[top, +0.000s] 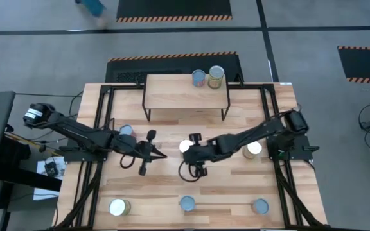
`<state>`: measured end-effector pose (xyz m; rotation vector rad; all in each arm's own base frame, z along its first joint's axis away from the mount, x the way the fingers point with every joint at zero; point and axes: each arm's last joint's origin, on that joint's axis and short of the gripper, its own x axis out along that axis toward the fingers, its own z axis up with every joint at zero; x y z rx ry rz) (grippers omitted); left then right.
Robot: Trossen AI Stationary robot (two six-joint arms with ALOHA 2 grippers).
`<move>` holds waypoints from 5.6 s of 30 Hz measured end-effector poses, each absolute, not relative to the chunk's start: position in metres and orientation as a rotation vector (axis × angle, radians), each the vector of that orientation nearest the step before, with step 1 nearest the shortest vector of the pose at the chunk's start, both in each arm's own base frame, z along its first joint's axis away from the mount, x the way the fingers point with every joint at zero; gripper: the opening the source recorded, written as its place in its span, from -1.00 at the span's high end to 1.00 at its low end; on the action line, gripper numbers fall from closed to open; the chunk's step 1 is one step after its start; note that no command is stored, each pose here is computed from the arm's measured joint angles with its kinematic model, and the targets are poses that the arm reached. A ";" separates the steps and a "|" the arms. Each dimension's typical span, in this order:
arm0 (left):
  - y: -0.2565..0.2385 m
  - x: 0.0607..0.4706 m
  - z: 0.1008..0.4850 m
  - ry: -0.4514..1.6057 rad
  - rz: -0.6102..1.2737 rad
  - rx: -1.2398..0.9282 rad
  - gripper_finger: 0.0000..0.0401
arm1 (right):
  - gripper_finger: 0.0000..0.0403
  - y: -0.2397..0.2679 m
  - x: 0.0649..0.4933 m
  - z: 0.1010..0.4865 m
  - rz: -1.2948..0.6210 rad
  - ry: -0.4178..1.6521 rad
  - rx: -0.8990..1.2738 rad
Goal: Pick and place cans onto a shelf
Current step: Put the center light green can on the shelf
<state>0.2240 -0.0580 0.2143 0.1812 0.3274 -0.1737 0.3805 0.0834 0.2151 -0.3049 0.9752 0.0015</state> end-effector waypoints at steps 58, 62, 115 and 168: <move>-0.025 0.157 0.206 0.061 -0.111 0.070 0.99 | 0.54 0.061 0.407 0.227 -0.072 1.129 -0.279; -0.022 0.150 0.205 0.054 -0.101 0.062 0.99 | 0.58 0.053 0.408 0.226 -0.063 1.139 -0.252; -0.021 0.144 0.203 0.077 -0.109 0.067 0.99 | 0.97 -0.152 0.385 0.404 -0.092 0.897 -0.562; -0.022 0.144 0.203 0.074 -0.142 0.068 1.00 | 0.98 -0.202 0.400 0.368 -0.072 0.889 -0.503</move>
